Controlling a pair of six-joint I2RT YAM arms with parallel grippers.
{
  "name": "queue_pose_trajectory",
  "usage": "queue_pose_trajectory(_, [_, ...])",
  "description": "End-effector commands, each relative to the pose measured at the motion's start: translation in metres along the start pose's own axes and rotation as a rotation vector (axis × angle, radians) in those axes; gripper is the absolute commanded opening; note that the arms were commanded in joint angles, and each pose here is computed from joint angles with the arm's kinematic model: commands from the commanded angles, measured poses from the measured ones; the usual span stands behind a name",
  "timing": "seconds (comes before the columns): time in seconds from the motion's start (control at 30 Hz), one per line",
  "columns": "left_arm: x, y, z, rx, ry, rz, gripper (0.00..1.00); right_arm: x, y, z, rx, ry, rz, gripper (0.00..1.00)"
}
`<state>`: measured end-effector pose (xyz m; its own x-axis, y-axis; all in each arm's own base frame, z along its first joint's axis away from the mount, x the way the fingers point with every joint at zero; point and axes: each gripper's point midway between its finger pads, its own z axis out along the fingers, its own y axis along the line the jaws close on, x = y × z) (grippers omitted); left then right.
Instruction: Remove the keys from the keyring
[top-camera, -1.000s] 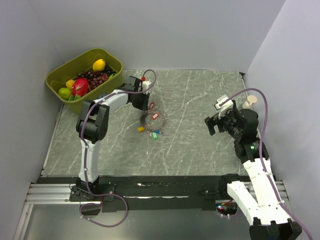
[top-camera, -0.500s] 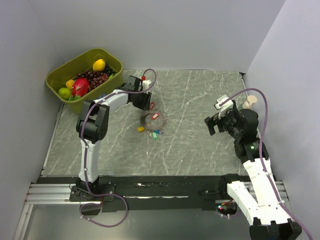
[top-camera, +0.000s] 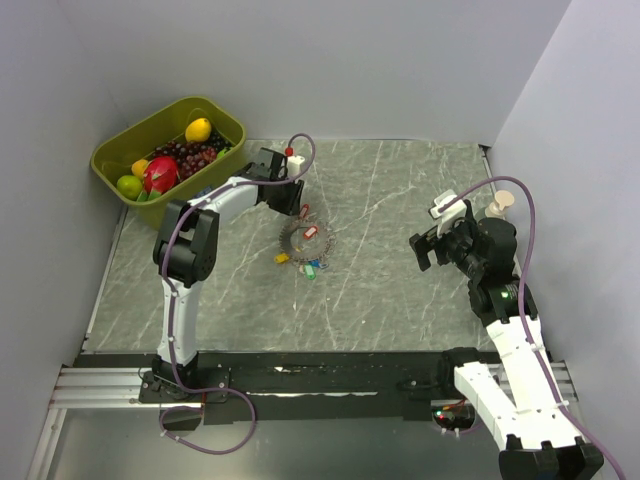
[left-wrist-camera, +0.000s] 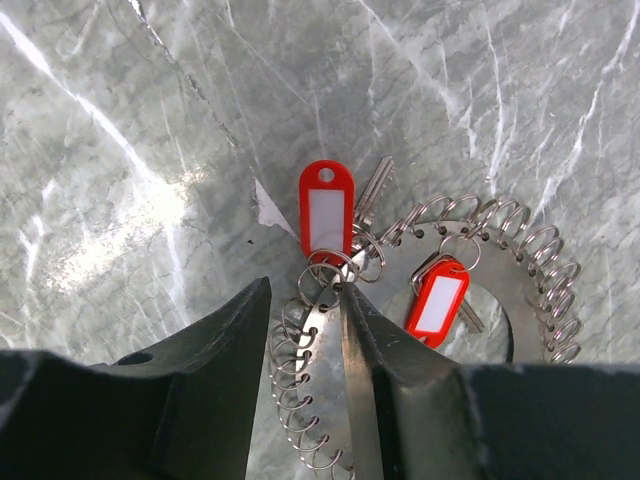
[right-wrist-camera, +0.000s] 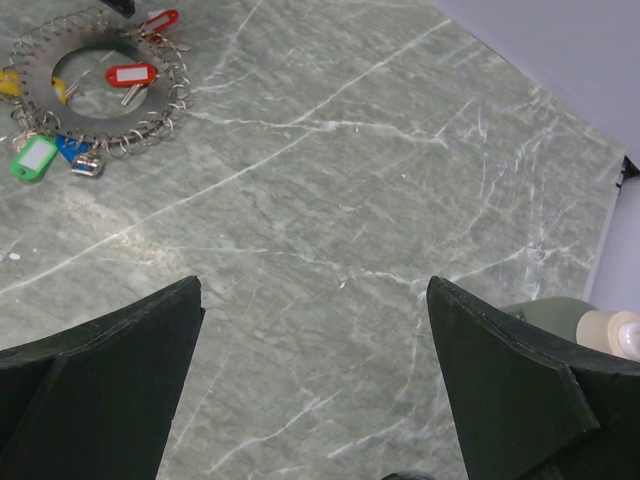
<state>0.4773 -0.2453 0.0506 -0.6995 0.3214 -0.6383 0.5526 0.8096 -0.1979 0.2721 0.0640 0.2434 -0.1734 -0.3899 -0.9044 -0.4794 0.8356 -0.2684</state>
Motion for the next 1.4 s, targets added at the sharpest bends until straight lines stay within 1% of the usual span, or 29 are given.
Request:
queue_pose_trajectory(0.0, [-0.011, 0.001, -0.003, -0.02, -0.028, 0.004, 0.41, -0.001, -0.002, 0.001, 0.004, -0.009, -0.009, 1.0])
queue_pose_trajectory(0.1, [-0.007, 0.007, 0.0, -0.048, -0.007, 0.0, 0.41, 0.0, -0.002, 0.002, 0.003, -0.005, -0.007, 1.0])
queue_pose_trajectory(0.27, [0.0, 0.01, 0.001, -0.066, -0.005, -0.001, 0.39, 0.0, -0.002, 0.002, 0.001, -0.002, -0.009, 1.0])
queue_pose_trajectory(0.5, [0.006, 0.004, 0.004, -0.029, 0.027, -0.01, 0.35, 0.0, -0.001, 0.003, -0.001, -0.002, -0.01, 1.0])
queue_pose_trajectory(0.67, [0.011, 0.007, 0.007, -0.039, 0.046, -0.015, 0.32, 0.001, -0.002, 0.003, 0.002, 0.0, -0.01, 1.0])
queue_pose_trajectory(0.9, [0.014, 0.007, 0.007, -0.041, 0.057, -0.019, 0.32, 0.002, -0.001, 0.004, -0.002, 0.004, -0.013, 1.0])
queue_pose_trajectory(0.97, [0.015, 0.006, 0.007, -0.035, 0.058, -0.018, 0.3, 0.003, -0.002, 0.004, -0.001, 0.006, -0.013, 1.0])
queue_pose_trajectory(1.0, [0.014, 0.004, 0.007, -0.033, 0.053, -0.052, 0.28, 0.002, -0.002, 0.004, -0.001, 0.005, -0.013, 1.0])
queue_pose_trajectory(1.03, [0.014, 0.004, 0.007, -0.033, 0.051, -0.053, 0.2, 0.002, -0.002, 0.003, -0.001, 0.005, -0.013, 1.0])
queue_pose_trajectory(1.1, [0.013, 0.003, 0.007, -0.027, 0.047, -0.054, 0.15, 0.003, -0.002, 0.004, -0.001, 0.006, -0.013, 1.0])
queue_pose_trajectory(1.13, [0.012, 0.002, 0.006, -0.026, 0.045, -0.052, 0.08, 0.003, -0.002, 0.004, 0.0, 0.007, -0.013, 1.0])
queue_pose_trajectory(1.2, [0.011, 0.002, 0.005, -0.024, 0.042, -0.05, 0.02, 0.003, -0.002, 0.004, 0.0, 0.007, -0.013, 1.0])
queue_pose_trajectory(1.37, [-0.001, -0.003, -0.006, -0.009, 0.011, -0.031, 0.01, 0.003, -0.001, 0.005, -0.006, 0.009, -0.011, 1.0])
